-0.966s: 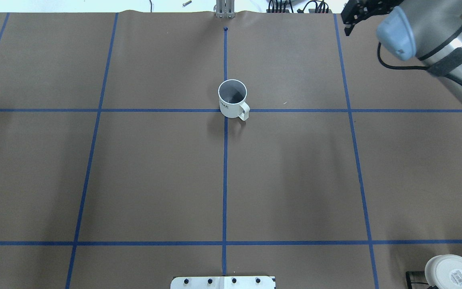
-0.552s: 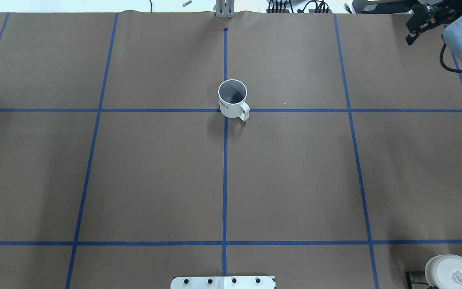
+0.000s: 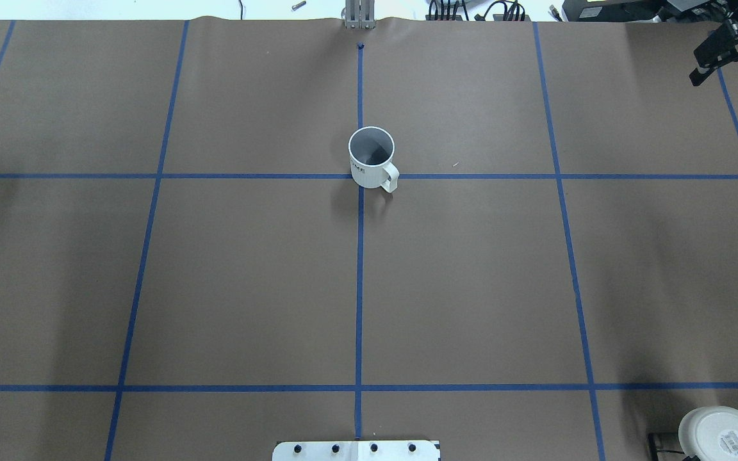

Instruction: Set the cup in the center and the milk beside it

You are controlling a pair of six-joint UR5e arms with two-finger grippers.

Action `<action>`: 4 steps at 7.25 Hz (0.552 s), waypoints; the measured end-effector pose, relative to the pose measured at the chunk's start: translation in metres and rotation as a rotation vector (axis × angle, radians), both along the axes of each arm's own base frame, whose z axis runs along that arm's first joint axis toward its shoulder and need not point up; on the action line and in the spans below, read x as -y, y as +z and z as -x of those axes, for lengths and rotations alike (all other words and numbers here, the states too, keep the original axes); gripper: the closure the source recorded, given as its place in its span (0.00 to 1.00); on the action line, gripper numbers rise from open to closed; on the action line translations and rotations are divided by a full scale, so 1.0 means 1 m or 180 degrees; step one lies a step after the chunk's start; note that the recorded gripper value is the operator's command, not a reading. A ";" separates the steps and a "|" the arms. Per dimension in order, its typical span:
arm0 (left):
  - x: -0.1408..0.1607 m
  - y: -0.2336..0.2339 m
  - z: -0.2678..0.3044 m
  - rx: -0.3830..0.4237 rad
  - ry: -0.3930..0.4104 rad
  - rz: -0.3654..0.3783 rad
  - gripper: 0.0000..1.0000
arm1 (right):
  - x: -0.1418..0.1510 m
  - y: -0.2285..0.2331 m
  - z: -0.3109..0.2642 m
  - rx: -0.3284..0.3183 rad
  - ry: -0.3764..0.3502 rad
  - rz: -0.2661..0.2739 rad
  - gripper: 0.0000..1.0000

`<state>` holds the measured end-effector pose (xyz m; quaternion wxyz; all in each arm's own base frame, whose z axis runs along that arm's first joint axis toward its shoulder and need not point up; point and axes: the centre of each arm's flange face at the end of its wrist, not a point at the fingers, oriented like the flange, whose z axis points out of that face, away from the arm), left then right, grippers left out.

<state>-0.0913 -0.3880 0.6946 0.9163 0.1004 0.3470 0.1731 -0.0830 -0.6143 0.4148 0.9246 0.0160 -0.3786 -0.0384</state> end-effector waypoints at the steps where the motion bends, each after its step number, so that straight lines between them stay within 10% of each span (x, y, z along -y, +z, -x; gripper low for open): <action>1: 0.002 0.003 0.000 -0.0007 -0.0001 0.0016 0.02 | -0.013 0.010 -0.004 -0.0010 -0.0042 -0.0016 0.00; 4: 0.004 0.003 -0.001 -0.0035 -0.0061 0.0071 0.02 | -0.023 0.025 -0.008 -0.0036 -0.0112 -0.0031 0.00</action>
